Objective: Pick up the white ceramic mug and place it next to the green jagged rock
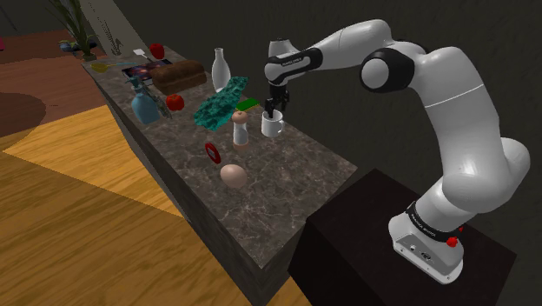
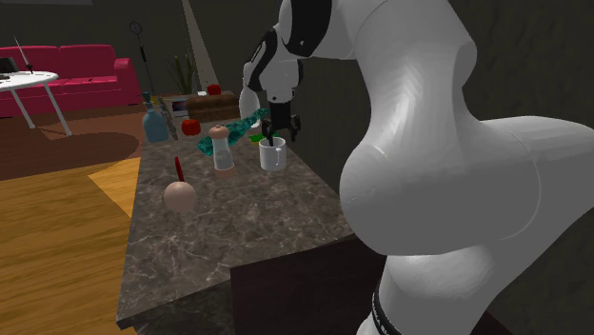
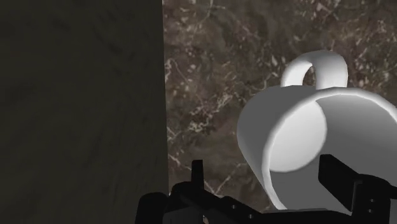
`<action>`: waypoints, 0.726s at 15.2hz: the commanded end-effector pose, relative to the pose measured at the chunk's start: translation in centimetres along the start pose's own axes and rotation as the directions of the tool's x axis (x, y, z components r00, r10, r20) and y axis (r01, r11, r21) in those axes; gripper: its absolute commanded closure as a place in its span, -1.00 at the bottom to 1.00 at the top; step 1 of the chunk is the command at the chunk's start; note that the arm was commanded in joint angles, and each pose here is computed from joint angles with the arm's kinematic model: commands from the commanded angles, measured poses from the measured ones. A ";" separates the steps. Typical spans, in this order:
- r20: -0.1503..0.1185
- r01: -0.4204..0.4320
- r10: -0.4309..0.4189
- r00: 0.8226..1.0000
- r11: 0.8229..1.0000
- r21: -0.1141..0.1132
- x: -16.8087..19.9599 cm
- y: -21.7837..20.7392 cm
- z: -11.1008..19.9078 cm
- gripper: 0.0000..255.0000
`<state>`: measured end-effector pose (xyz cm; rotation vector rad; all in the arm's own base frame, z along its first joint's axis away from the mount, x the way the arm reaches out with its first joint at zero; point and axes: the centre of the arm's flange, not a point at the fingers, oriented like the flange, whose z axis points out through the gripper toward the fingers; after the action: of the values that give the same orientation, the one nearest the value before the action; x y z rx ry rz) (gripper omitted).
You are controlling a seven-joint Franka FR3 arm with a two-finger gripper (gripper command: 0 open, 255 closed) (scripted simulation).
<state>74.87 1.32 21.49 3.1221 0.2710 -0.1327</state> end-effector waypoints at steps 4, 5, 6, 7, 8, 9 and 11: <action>0.000 0.000 0.000 1.000 1.000 0.000 0.0 0.0 -4.5 -1.00; 0.000 0.000 0.000 1.000 1.000 0.000 0.0 0.0 -4.5 -1.00; 0.000 0.000 0.000 1.000 1.000 0.000 0.0 0.0 -4.5 -1.00; 0.000 0.000 0.000 1.000 1.000 0.000 0.0 0.0 -4.5 -1.00; 0.000 0.000 0.000 1.000 1.000 0.000 0.0 0.0 -4.5 -1.00; 0.000 0.000 0.000 1.000 1.000 0.000 0.0 0.0 -4.5 -1.00; 0.000 0.000 0.000 1.000 1.000 0.000 0.0 0.0 -4.5 -1.00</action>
<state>75.29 1.34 25.93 3.1222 0.2711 -0.1318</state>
